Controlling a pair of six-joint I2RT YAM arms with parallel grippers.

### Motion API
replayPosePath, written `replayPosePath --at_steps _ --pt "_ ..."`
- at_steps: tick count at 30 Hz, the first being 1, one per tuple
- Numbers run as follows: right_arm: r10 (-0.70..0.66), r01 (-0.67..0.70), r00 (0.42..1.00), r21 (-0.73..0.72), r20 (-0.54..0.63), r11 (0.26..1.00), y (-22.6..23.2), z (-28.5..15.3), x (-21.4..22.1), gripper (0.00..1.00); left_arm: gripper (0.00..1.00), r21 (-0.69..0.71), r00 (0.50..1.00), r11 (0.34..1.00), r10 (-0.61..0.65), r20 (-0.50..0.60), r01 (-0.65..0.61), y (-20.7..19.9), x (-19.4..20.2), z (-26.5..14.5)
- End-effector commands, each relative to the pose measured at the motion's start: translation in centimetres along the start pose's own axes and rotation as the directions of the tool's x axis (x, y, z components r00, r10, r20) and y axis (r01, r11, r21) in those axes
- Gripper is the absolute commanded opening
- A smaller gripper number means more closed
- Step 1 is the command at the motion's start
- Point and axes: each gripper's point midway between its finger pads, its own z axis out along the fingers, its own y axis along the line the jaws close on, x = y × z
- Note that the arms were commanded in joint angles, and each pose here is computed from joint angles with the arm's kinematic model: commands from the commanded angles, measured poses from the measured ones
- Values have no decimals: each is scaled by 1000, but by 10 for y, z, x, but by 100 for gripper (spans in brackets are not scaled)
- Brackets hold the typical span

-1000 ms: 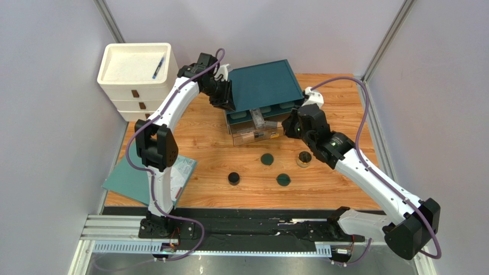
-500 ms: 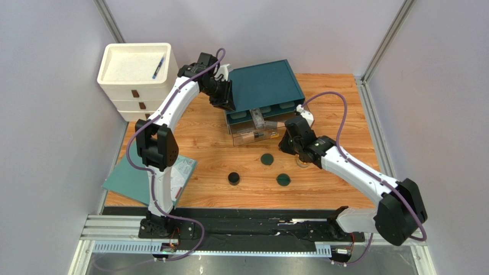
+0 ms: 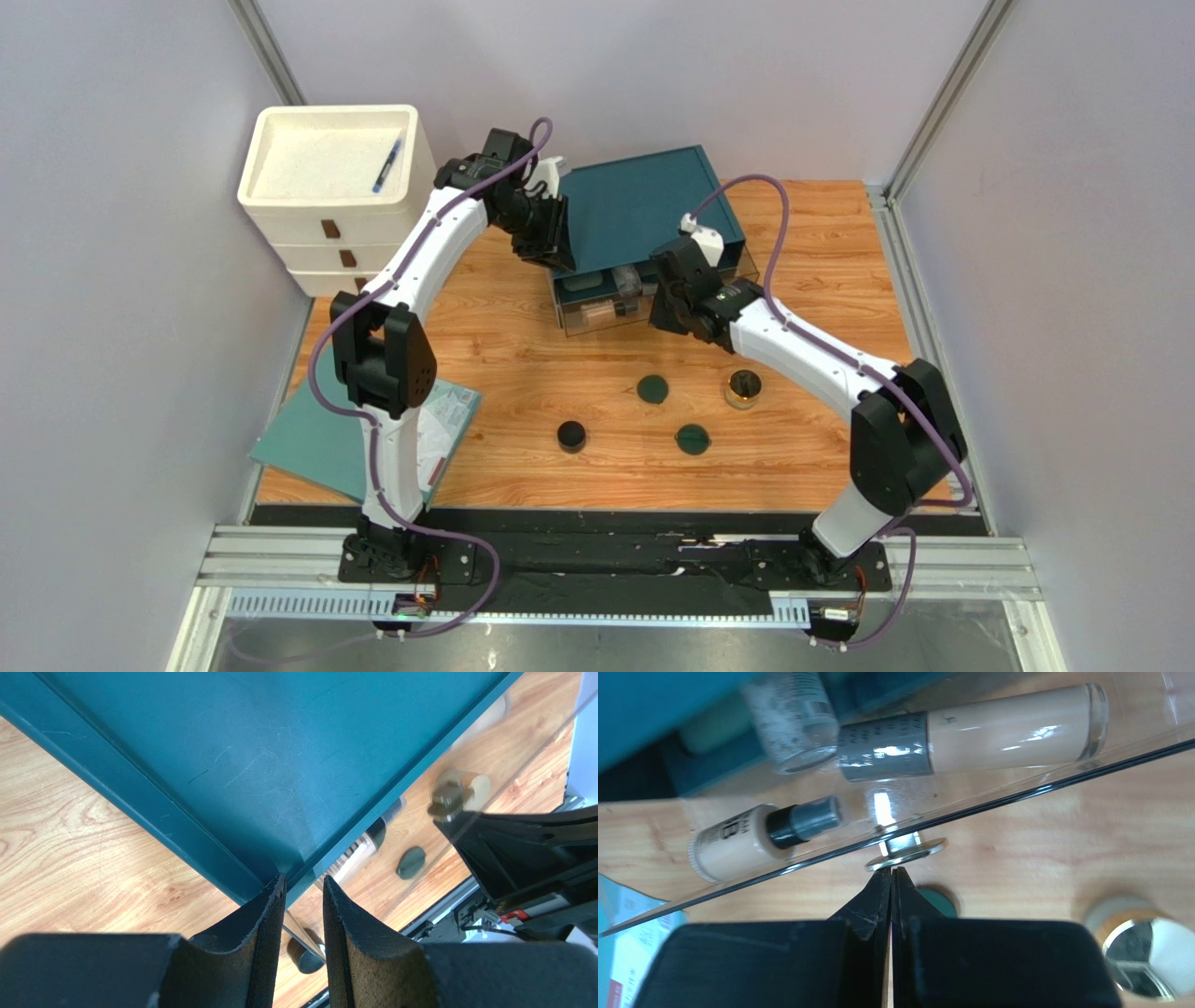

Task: Organize the makeup

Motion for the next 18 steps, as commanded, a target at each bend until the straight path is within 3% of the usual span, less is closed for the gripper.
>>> replayPosePath --at_steps 1,11,18 --pt "20 -16 990 -29 140 999 29 12 -61 0 35 -173 972 984 -74 -225 35 41 60 -6" --pt "21 -19 991 -9 132 1000 43 44 -80 0 35 -179 971 983 -71 -229 30 42 61 -7" --pt "45 -43 995 -24 84 999 35 30 -64 0 35 -193 972 981 -64 -226 19 46 63 -9"
